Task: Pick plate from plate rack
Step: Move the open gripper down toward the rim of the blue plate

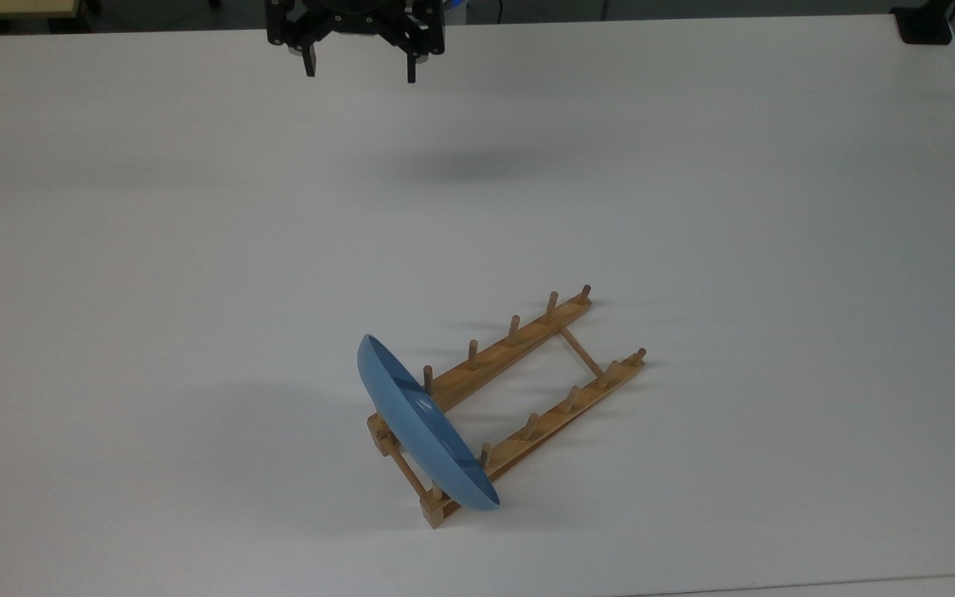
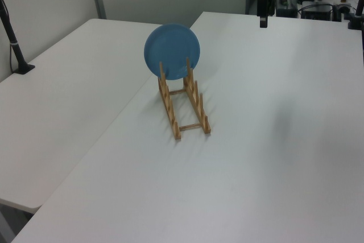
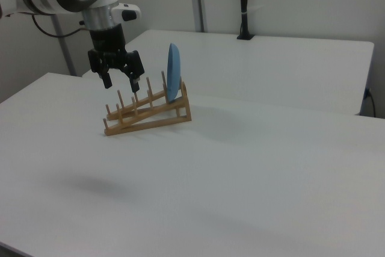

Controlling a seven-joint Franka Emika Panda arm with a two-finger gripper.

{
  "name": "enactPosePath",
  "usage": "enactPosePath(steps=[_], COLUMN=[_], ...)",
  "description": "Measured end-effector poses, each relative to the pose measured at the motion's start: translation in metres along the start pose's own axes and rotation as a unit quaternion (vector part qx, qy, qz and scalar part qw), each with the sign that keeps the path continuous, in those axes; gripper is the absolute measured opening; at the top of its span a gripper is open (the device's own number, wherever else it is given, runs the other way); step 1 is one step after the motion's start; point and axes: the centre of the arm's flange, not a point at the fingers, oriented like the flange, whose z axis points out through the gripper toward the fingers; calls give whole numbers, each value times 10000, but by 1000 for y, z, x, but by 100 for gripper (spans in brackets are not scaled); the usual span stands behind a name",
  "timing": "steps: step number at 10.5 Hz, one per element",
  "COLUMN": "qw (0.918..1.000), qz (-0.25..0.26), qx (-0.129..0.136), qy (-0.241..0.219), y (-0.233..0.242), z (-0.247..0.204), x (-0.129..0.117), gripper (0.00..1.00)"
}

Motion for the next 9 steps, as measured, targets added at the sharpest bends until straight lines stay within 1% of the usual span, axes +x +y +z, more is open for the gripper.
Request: enactPosePath(steps=[8, 9], qw=[10000, 10000], qz=[-2, 9], qx=[1, 46], qy=[4, 44], y=[0, 0], z=[0, -3], x=[0, 1], gripper=[100, 100])
